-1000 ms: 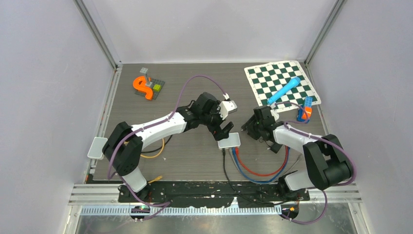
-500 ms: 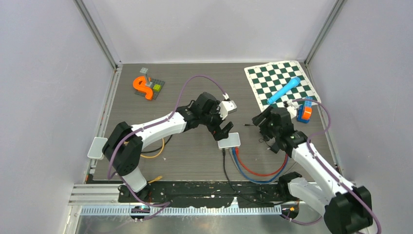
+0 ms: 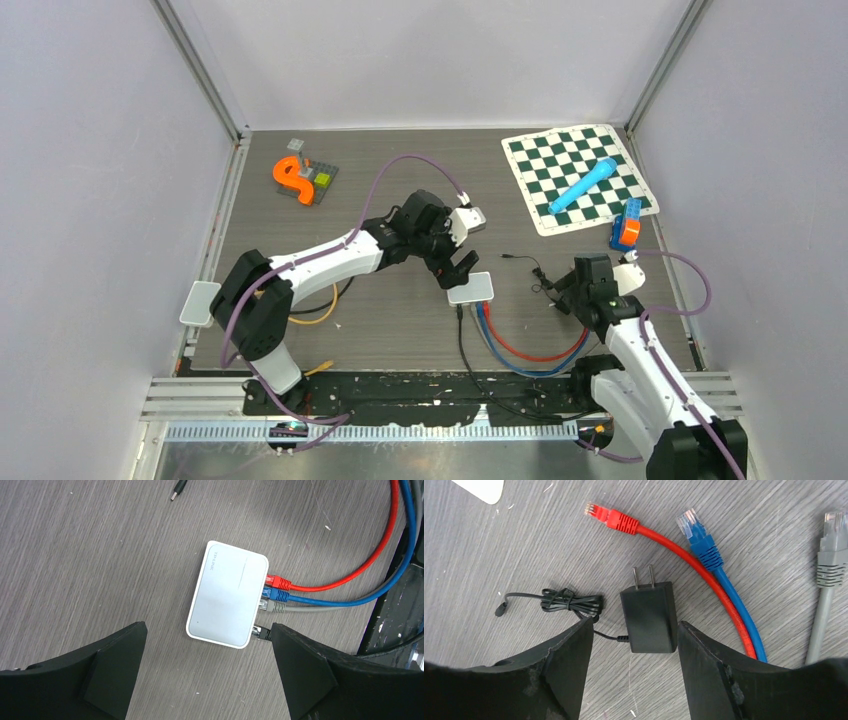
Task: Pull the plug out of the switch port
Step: Place the connector at the center of the board, then move the connector to the center of the board.
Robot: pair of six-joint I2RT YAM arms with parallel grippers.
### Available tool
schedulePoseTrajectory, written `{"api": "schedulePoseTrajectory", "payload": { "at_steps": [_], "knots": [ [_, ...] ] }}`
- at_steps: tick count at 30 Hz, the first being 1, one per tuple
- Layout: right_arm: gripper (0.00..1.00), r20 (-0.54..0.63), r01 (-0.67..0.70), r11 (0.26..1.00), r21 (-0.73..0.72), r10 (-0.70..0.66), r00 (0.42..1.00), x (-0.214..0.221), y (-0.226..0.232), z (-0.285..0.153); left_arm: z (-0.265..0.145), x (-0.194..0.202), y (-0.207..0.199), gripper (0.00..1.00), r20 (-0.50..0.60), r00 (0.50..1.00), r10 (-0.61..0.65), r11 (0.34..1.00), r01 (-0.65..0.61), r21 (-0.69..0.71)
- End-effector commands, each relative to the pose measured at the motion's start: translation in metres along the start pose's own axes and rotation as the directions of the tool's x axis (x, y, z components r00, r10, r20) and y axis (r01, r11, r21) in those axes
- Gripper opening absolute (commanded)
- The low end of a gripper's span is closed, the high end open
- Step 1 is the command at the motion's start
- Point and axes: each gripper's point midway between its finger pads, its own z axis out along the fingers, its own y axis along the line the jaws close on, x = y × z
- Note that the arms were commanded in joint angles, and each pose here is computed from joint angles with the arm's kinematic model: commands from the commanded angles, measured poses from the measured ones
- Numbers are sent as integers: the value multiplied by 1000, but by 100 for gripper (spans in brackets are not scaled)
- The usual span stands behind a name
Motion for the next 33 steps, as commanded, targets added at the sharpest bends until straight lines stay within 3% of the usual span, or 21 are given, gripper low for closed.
{"api": "schedulePoseTrajectory", "payload": {
  "at_steps": [1,8,14,20,25,33],
  "knots": [
    [69,25,-26,1000,18,25,999,-8,-1,4,-9,-6,2,100,18,999,31,999,-31,-13],
    [67,-25,11,999,-51,-13,1000,1,11,18,-9,-3,2,100,5,1000,28,1000,-28,-11],
    [63,-44,125,984,-131,-132,990,-2,38,28,-7,-1,2,99,-8,1000,29,1000,-29,-5],
    [62,-97,297,933,-204,-321,942,3,62,42,-6,0,-1,100,-17,1000,27,1000,-27,9],
    [62,-125,364,888,-282,-410,903,8,79,44,-6,1,-1,100,-22,999,27,1000,-26,10],
    [66,49,443,864,-240,-444,894,-43,96,18,-5,3,1,100,-30,999,30,1000,-30,5]
  ]
}}
